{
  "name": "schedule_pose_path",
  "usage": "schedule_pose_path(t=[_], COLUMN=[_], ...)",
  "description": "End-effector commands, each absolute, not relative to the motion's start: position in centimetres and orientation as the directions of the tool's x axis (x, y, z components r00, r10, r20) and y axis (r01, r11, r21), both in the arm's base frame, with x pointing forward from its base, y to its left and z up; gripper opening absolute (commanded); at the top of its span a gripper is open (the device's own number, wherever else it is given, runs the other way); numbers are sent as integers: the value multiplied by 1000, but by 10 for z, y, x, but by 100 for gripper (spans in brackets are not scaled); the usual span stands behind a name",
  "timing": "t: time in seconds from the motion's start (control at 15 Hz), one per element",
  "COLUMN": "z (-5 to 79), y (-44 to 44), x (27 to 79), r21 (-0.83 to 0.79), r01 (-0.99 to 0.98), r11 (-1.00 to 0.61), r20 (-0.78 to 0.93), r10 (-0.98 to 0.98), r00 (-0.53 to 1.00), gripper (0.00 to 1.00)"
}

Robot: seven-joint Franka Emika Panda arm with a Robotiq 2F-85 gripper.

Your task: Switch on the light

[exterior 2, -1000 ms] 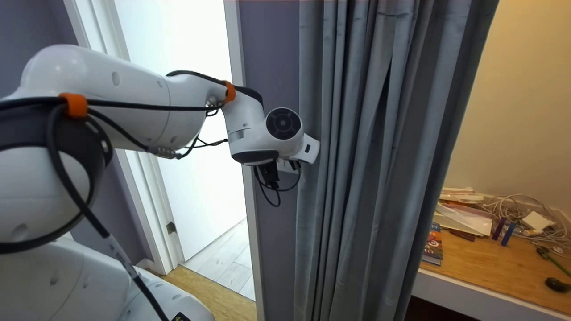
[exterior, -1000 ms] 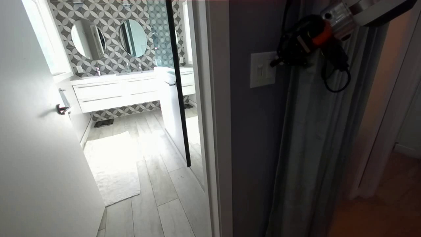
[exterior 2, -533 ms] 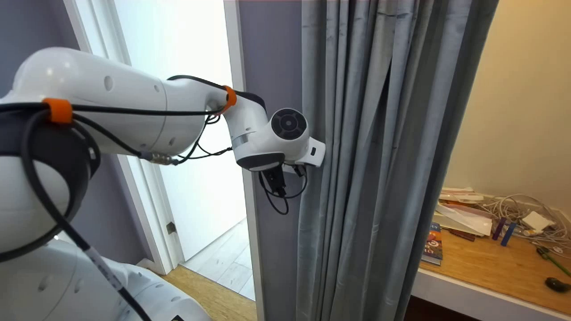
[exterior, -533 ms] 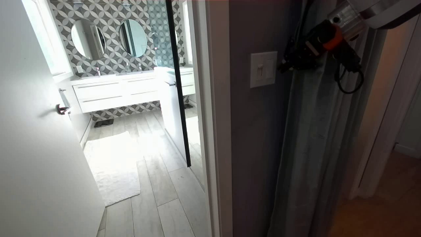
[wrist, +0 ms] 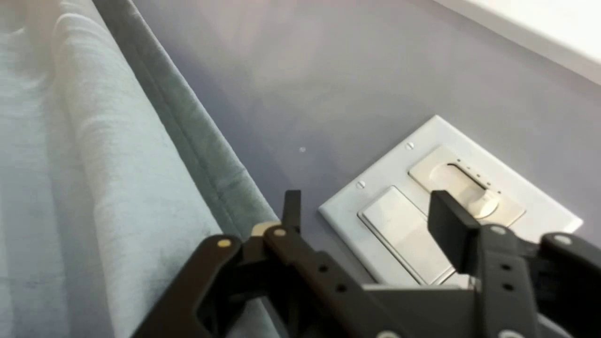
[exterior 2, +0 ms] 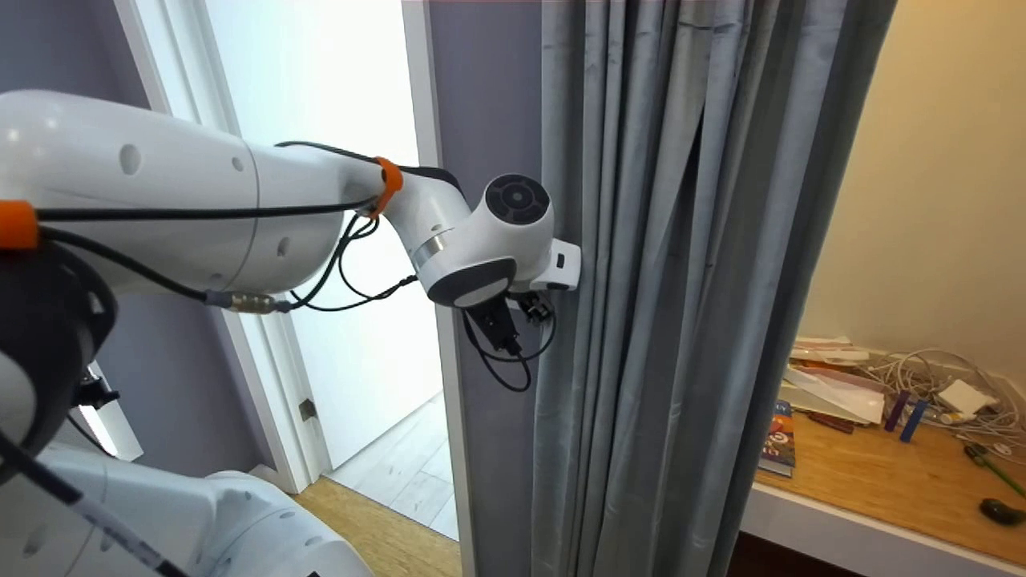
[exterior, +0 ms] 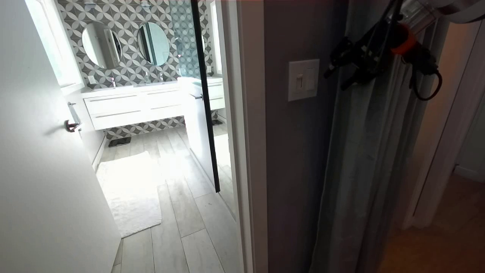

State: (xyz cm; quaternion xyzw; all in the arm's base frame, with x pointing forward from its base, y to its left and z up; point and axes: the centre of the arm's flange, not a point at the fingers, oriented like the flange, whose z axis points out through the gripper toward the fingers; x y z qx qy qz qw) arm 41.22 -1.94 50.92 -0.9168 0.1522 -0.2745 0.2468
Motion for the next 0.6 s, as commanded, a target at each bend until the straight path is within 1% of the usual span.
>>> schedule_pose_path(t=[0.0,0.33,0.53], z=[527,539,547], y=[-15,-5,7], x=[385,366,355], r21=[-469,-351,-304], r01=[-133,-161,-131], r11=[-873,-922,-944], r20=[416,387,391], r10=[-351,-300,-249], r00=[839,872,886], gripper=[99,100,100])
